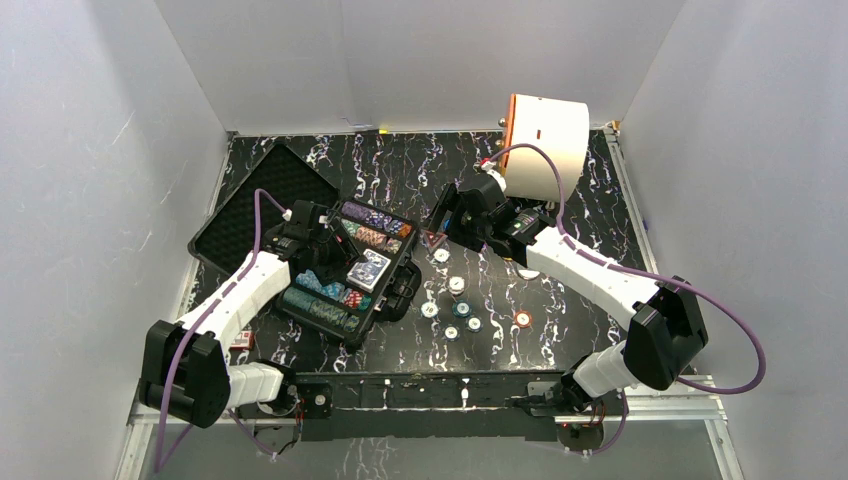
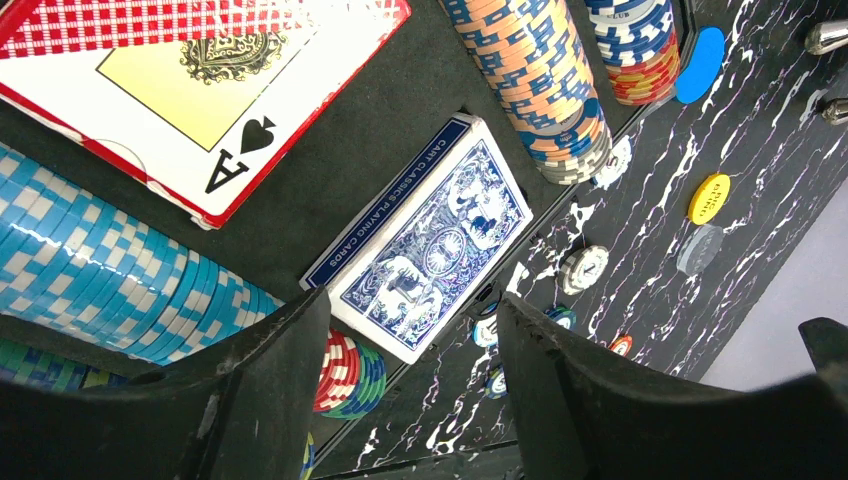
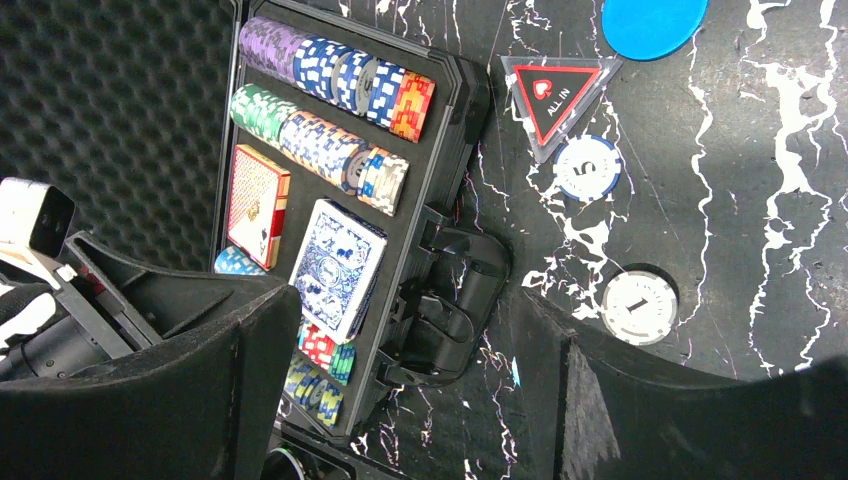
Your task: Pack up texas hold em set
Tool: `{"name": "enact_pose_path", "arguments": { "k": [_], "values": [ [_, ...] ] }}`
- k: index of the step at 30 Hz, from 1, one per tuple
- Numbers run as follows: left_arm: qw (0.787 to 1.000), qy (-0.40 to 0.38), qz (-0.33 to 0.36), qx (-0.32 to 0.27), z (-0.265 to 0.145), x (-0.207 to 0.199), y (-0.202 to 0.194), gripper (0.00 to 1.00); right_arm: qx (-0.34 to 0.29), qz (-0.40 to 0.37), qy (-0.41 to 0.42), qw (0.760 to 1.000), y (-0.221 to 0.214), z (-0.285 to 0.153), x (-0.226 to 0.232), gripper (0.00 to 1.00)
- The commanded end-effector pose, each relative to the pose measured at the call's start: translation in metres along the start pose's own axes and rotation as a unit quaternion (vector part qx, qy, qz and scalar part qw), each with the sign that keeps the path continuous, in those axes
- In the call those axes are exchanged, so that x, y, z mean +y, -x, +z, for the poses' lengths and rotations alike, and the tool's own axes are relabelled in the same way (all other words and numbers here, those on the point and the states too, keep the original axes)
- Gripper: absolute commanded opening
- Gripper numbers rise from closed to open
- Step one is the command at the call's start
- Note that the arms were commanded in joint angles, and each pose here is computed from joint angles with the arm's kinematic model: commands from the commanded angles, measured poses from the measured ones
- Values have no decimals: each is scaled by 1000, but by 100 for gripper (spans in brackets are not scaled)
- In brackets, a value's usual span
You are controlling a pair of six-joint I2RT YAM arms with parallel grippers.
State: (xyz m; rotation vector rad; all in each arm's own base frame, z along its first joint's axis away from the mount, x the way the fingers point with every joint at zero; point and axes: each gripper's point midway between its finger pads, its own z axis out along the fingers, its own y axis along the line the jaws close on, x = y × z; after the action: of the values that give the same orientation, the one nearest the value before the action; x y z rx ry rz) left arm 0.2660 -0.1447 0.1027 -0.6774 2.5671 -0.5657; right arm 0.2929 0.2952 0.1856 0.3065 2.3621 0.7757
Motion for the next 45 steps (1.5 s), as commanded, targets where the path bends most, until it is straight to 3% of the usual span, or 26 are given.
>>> {"name": "enact_pose_path", "arguments": {
  "k": [1, 4, 7, 11, 19, 27, 38, 45],
  "values": [
    [1000, 9, 12, 6, 0, 4, -4, 62, -21, -6, 11, 1000, 9, -5, 7, 83],
    [1000, 7, 17, -13, -10, 1, 4, 64, -19, -6, 13, 1000, 9, -5, 8, 83],
    [1000, 14, 18, -12, -15, 3, 4, 74, -16, -5, 15, 1000, 8, -4, 8, 83],
    [1000, 13, 14, 5, -12, 6, -4, 76, -13, -4, 15, 1000, 5, -3, 8, 83],
    [999, -4, 8, 34, 2, 1, -14, 60, -15, -2, 9, 1000, 4, -5, 3, 83],
    [999, 9, 3, 35, 8, 6, -14, 62, -16, -1, 4, 1000, 4, -5, -1, 83],
    [999, -14, 17, 43, 20, -2, -14, 52, -14, -3, -1, 1000, 2, -4, -3, 82],
    [996, 37, 75, -36, -7, 2, 25, 51, -15, -47, -6, 999, 3, -3, -9, 85]
  ]
}}
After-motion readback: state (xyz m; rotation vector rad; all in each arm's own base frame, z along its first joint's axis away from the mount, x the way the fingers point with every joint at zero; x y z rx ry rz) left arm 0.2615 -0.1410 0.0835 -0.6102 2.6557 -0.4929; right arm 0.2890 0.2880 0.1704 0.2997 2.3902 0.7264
